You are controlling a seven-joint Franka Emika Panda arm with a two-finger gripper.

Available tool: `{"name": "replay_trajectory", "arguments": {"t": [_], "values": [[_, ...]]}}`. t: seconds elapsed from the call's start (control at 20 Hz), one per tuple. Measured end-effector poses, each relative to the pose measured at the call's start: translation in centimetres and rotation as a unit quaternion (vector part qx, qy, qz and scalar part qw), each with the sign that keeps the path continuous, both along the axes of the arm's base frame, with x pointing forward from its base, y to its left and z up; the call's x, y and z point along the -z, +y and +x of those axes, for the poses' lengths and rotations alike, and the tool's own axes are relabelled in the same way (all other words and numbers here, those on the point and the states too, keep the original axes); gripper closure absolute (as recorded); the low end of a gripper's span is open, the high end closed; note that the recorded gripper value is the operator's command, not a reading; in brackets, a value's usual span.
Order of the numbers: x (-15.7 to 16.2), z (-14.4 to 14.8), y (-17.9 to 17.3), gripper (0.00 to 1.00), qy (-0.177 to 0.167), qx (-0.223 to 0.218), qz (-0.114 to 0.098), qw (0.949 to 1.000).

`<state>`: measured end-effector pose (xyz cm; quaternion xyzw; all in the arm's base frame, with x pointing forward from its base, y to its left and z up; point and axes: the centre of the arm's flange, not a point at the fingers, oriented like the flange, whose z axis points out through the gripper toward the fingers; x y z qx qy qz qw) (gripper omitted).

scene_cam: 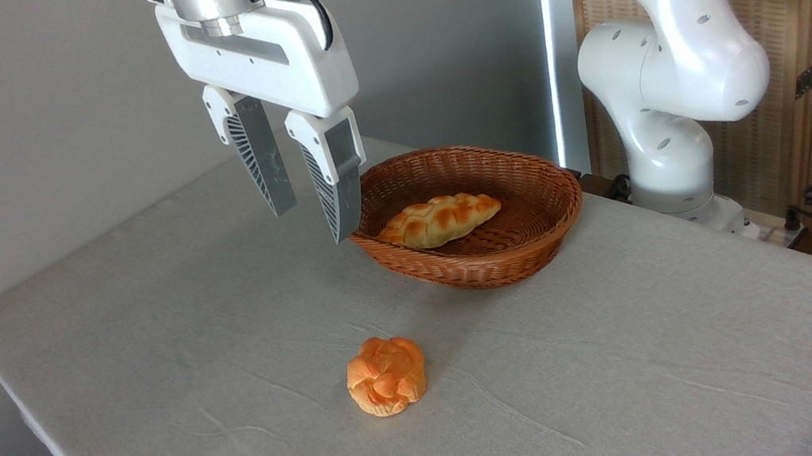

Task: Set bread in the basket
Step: 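Move the open gripper down toward the braided orange bread roll, then lower the gripper around the braided roll and close on it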

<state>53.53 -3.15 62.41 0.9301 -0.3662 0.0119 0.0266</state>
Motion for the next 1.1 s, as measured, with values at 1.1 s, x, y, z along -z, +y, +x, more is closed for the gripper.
{"name": "replay_trajectory", "arguments": {"t": [1.1], "values": [[17.2, -3.6, 2.1, 0.00, -0.024, -0.030, -0.003, 0.9993]]}}
